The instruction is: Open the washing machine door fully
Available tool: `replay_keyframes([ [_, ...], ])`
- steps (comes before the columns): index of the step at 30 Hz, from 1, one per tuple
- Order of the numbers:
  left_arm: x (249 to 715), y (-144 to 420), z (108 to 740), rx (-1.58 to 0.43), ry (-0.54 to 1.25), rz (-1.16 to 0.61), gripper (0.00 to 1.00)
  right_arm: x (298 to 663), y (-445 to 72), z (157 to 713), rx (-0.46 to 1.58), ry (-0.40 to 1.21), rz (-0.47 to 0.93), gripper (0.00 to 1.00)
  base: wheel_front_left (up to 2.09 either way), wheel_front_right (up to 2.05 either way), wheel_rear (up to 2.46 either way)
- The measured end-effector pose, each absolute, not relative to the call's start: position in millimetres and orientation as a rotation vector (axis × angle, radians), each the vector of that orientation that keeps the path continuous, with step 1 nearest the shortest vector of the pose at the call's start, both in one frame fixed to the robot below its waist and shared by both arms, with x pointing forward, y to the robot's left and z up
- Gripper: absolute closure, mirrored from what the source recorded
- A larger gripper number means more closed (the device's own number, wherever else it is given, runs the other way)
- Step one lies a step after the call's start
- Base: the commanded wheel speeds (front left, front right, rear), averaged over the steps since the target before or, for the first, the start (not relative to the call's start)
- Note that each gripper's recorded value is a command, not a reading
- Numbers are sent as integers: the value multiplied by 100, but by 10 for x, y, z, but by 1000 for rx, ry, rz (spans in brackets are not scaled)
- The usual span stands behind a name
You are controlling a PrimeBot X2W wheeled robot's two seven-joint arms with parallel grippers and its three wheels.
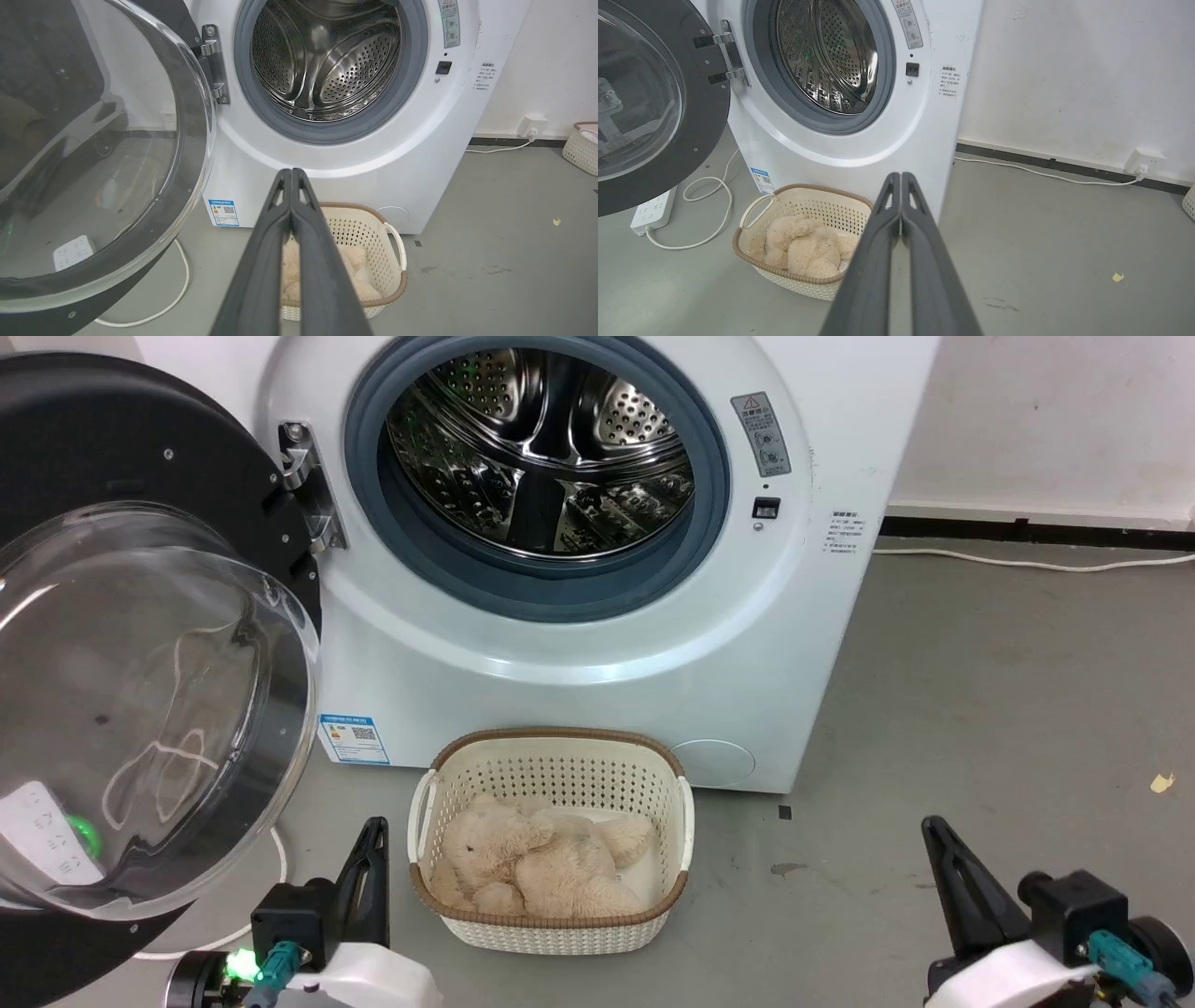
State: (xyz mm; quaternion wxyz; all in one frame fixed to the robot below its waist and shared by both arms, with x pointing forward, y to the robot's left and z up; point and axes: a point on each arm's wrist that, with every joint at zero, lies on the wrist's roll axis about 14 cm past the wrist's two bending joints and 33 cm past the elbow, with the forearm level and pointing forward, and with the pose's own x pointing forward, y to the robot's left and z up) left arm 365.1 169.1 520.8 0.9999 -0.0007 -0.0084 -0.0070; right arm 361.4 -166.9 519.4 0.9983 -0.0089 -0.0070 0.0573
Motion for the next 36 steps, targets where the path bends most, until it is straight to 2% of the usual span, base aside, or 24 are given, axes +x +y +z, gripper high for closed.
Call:
replay_keyframes([
  [36, 3691, 1784, 5215, 42, 19, 4, 100, 3688, -1614, 5217, -47, 20, 129, 100, 0, 0, 0],
])
